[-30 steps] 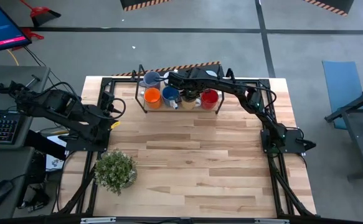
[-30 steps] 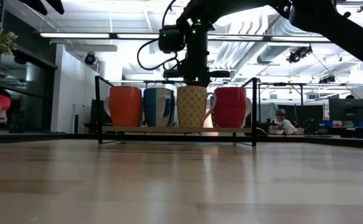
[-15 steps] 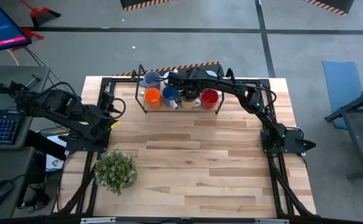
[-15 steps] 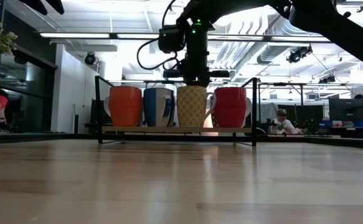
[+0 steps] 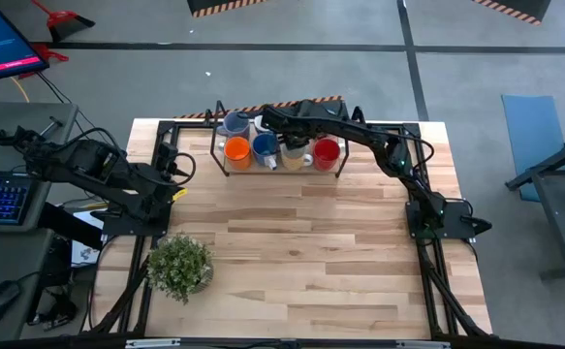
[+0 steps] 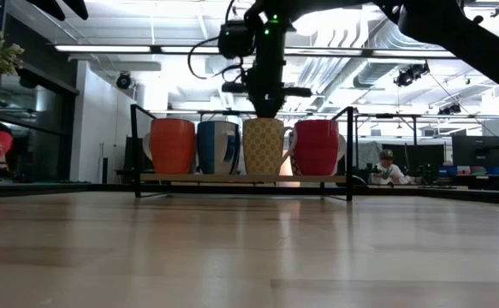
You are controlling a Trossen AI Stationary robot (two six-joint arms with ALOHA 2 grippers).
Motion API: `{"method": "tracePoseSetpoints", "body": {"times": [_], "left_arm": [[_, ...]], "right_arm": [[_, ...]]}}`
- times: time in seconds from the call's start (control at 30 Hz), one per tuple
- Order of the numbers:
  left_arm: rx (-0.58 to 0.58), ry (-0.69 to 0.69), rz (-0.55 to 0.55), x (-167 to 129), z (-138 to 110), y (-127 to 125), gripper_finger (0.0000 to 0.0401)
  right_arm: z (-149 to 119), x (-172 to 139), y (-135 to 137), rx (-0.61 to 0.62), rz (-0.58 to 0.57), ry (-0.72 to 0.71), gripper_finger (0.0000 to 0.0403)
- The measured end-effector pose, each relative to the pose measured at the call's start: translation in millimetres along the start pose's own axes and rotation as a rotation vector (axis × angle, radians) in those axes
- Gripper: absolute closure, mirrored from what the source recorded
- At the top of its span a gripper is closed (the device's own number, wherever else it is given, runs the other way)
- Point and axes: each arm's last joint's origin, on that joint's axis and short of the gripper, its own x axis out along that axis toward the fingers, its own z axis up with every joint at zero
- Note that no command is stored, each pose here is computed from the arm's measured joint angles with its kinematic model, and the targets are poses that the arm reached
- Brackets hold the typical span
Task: Place coffee mugs
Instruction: Return to Home Position
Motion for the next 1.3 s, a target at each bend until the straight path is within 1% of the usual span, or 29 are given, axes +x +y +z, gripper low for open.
{"method": "tracePoseSetpoints", "body": {"times": [0.07,0.2,0.33,0.43,0.53,0.63,0.73,0.87,0.97,1.1,1.17,1.3], "left_arm": [[0.000,0.000,0.000,0.0,0.0,0.0,0.0233],[0.000,0.000,0.000,0.0,0.0,0.0,0.0233],[0.000,0.000,0.000,0.0,0.0,0.0,0.0233],[0.001,0.003,0.006,0.1,0.0,0.2,0.0233],[0.000,0.006,0.014,0.1,-0.1,0.4,0.0233],[0.001,0.006,0.014,0.1,-0.1,0.4,0.0233],[0.002,0.008,0.013,0.5,0.4,0.4,0.0233],[0.004,0.012,0.011,1.5,1.5,0.3,0.0233],[0.003,0.012,0.011,1.4,1.4,0.3,0.0233],[0.003,0.012,0.011,1.4,1.4,0.3,0.0233],[0.003,0.012,0.011,1.4,1.4,0.3,0.0233],[0.004,0.012,0.011,1.5,1.4,0.3,0.0233]], "right_arm": [[-1.0,-7.8,-1.5,0.005,0.017,-0.009,0.0401],[-9.0,-23.2,-4.0,0.004,0.009,0.010,0.0401],[-21.7,-46.1,-0.2,-0.026,0.056,0.007,0.0401],[-35.3,-66.4,5.4,-0.068,0.089,-0.030,0.0401],[-52.8,-90.4,10.9,-0.174,0.137,-0.065,0.0401],[-76.6,-112.3,18.8,-0.291,0.162,-0.109,0.0401],[-103.9,-126.6,30.3,-0.408,0.154,-0.166,0.0401],[-149.3,-142.3,44.1,-0.632,0.124,-0.222,0.0401],[-185.9,-146.5,51.9,-0.777,0.092,-0.229,0.0401],[-227.7,-146.2,62.7,-0.947,0.096,-0.261,0.0401],[-245.9,-139.5,65.9,-1.024,0.076,-0.256,0.0401],[-271.6,-115.1,71.5,-1.113,0.036,-0.264,0.0401]]}}
